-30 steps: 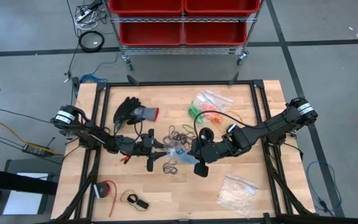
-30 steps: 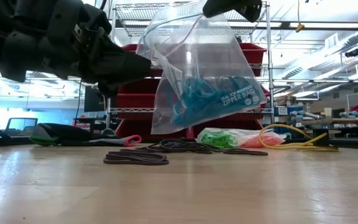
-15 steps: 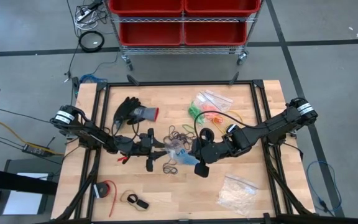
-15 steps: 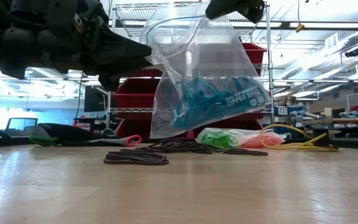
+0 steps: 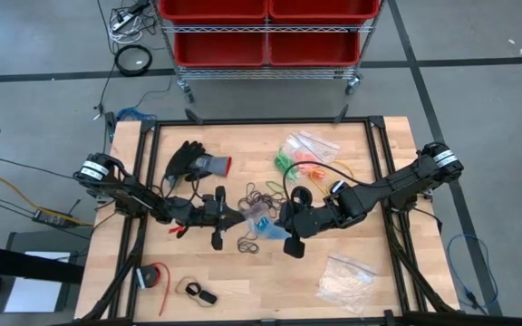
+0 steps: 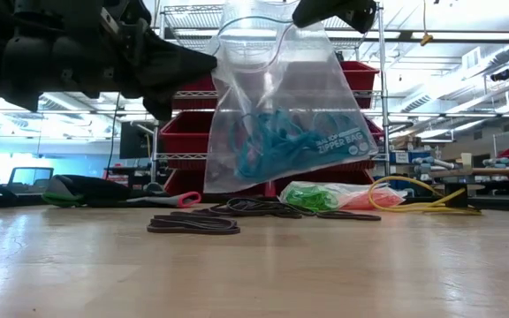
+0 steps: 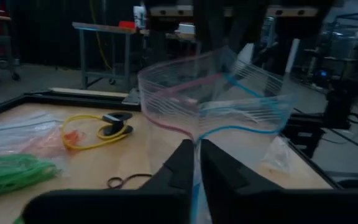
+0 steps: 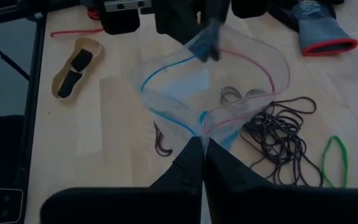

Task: Sort rubber bands
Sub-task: Close the transparent zip bag

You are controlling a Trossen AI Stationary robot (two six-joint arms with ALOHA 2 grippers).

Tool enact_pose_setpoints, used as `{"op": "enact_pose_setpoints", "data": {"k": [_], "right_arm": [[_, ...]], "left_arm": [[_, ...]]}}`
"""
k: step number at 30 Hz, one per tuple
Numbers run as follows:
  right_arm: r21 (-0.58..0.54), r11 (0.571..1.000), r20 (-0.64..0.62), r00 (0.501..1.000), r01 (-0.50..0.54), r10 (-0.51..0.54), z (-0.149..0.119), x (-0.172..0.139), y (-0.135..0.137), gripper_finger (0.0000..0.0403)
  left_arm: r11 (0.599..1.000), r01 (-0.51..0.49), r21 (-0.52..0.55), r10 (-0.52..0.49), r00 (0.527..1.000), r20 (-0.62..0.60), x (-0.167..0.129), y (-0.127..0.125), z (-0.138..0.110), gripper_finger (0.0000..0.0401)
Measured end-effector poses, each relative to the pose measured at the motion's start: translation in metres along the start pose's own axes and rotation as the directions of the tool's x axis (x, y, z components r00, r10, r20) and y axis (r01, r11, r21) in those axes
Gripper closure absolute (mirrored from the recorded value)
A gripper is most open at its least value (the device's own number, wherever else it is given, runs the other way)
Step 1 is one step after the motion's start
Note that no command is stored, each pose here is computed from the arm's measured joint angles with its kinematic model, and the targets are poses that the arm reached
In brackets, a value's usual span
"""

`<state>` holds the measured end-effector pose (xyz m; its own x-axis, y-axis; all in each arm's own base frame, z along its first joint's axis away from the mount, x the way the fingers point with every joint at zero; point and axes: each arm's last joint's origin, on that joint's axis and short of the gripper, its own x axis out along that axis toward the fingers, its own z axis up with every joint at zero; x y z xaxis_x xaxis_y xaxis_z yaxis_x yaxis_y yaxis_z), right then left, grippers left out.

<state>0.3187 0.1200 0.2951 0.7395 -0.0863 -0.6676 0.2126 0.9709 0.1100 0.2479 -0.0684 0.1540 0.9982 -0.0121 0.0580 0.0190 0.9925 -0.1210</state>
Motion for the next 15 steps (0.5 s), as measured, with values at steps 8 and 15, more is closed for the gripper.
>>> {"op": "enact_pose_setpoints", "data": {"k": [8,15], "right_arm": [[0.008,1.0,-0.004,1.0,-0.006,0.006,-0.0002,0.0,0.0002,0.0403],[0.041,0.999,-0.097,0.995,0.019,-0.015,-0.0085,-0.0005,-0.0038,0.0403]], "left_arm": [[0.998,0.056,0.027,-0.055,0.998,-0.013,0.0,-0.0015,-0.0008,0.0398],[0.992,0.127,0.025,-0.126,0.992,-0.023,-0.0018,-0.0038,0.0047,0.0399]]}}
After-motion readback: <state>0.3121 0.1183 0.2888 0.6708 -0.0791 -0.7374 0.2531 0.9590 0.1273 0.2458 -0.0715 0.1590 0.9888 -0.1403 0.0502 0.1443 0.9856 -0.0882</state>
